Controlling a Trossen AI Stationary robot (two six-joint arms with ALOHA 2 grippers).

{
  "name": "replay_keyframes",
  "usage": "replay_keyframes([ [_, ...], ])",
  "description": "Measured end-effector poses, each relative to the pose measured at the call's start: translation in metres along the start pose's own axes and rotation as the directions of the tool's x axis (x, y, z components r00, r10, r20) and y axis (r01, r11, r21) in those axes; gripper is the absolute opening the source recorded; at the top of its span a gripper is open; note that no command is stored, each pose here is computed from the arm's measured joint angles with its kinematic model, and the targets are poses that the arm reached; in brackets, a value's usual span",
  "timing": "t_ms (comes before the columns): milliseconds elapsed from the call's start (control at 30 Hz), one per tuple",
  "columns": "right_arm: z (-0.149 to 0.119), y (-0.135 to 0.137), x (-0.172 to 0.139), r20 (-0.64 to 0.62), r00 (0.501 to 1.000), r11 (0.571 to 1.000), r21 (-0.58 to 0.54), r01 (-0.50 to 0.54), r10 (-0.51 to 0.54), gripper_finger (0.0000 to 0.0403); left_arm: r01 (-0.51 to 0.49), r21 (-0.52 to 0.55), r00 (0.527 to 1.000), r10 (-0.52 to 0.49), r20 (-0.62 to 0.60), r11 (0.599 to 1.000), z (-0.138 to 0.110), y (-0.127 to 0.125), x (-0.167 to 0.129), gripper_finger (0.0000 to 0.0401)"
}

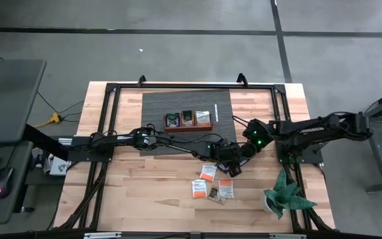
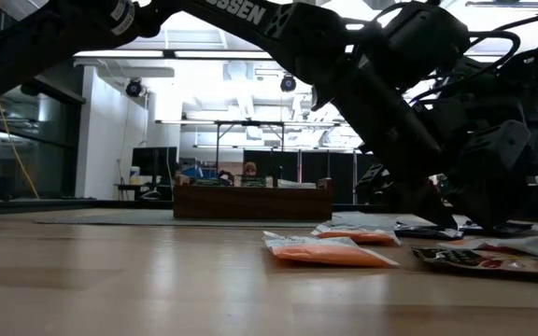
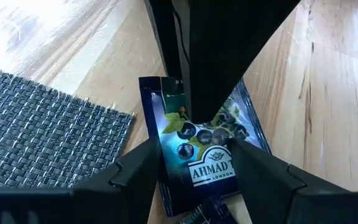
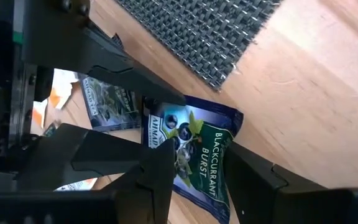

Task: Pick & Place Tea
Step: Put the violet tea bag into the left section of the wooden organizer

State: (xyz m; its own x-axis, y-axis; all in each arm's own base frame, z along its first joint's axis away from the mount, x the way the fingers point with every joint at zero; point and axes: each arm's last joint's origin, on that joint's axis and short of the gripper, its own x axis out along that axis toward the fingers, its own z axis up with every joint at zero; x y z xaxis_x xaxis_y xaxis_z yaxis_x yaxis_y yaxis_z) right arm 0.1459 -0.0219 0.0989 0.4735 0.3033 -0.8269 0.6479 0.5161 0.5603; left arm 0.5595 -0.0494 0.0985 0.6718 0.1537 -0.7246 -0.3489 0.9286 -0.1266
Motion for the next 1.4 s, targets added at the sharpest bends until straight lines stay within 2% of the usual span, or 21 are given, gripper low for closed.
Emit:
replay_keyframes([
  [100, 0.0, 0.0, 0.0, -0.002, 1.0, 1.0, -0.005, 0.002, -0.002, 0.0131, -0.002, 0.0, 1.0, 0.002, 0.0, 1.0, 0.0, 0.0, 0.0, 0.0197],
  [200, -0.001, -0.001, 0.0, -0.002, 1.0, 1.0, -0.018, 0.009, -0.009, 0.0112, -0.002, 0.0, 1.0, 0.002, 0.0, 1.0, 0.0, 0.0, 0.0, 0.0197],
  [367, -0.001, -0.002, 0.0, 0.003, 1.0, 0.999, -0.017, 0.028, -0.028, 0.0029, 0.0, 0.0, 1.0, 0.0, -0.001, 1.0, 0.0, 0.0, 0.0, 0.0197],
  [433, -0.001, -0.003, 0.001, 0.003, 1.0, 0.999, -0.021, 0.029, -0.029, 0.0009, 0.001, 0.004, 1.0, -0.001, -0.002, 1.0, 0.0, 0.0, 0.0, 0.0197],
  [700, -0.001, -0.003, 0.001, 0.0, 1.0, 0.999, -0.039, 0.026, -0.026, 0.0003, 0.018, 0.035, 1.0, -0.018, -0.013, 0.999, 0.001, 0.0, -0.001, 0.0197],
  [867, -0.001, 0.0, -0.002, 0.012, 1.0, 0.998, -0.053, 0.02, -0.019, 0.0001, 0.041, 0.095, 0.999, -0.04, -0.013, 0.995, 0.019, 0.0, -0.024, 0.0197],
  [1000, 0.002, 0.005, -0.007, 0.013, 0.999, 0.996, -0.08, 0.039, -0.038, 0.0001, -0.026, 0.135, 0.999, 0.031, -0.037, 0.99, 0.03, 0.007, -0.049, 0.0197],
  [1100, 0.006, 0.012, -0.013, 0.009, 0.996, 0.989, -0.117, 0.092, -0.092, 0.0001, -0.035, 0.122, 0.999, 0.037, -0.013, 0.992, 0.047, 0.013, -0.067, 0.0197],
  [1200, 0.012, 0.021, -0.022, 0.023, 0.987, 0.973, -0.169, 0.158, -0.156, 0.0, -0.047, 0.127, 0.998, 0.053, -0.043, 0.991, 0.057, 0.022, -0.086, 0.0197],
  [1400, 0.027, 0.048, -0.05, 0.066, 0.964, 0.915, -0.303, 0.265, -0.258, 0.0, 0.035, 0.145, 0.998, -0.028, -0.051, 0.989, 0.069, 0.031, -0.099, 0.0197],
])
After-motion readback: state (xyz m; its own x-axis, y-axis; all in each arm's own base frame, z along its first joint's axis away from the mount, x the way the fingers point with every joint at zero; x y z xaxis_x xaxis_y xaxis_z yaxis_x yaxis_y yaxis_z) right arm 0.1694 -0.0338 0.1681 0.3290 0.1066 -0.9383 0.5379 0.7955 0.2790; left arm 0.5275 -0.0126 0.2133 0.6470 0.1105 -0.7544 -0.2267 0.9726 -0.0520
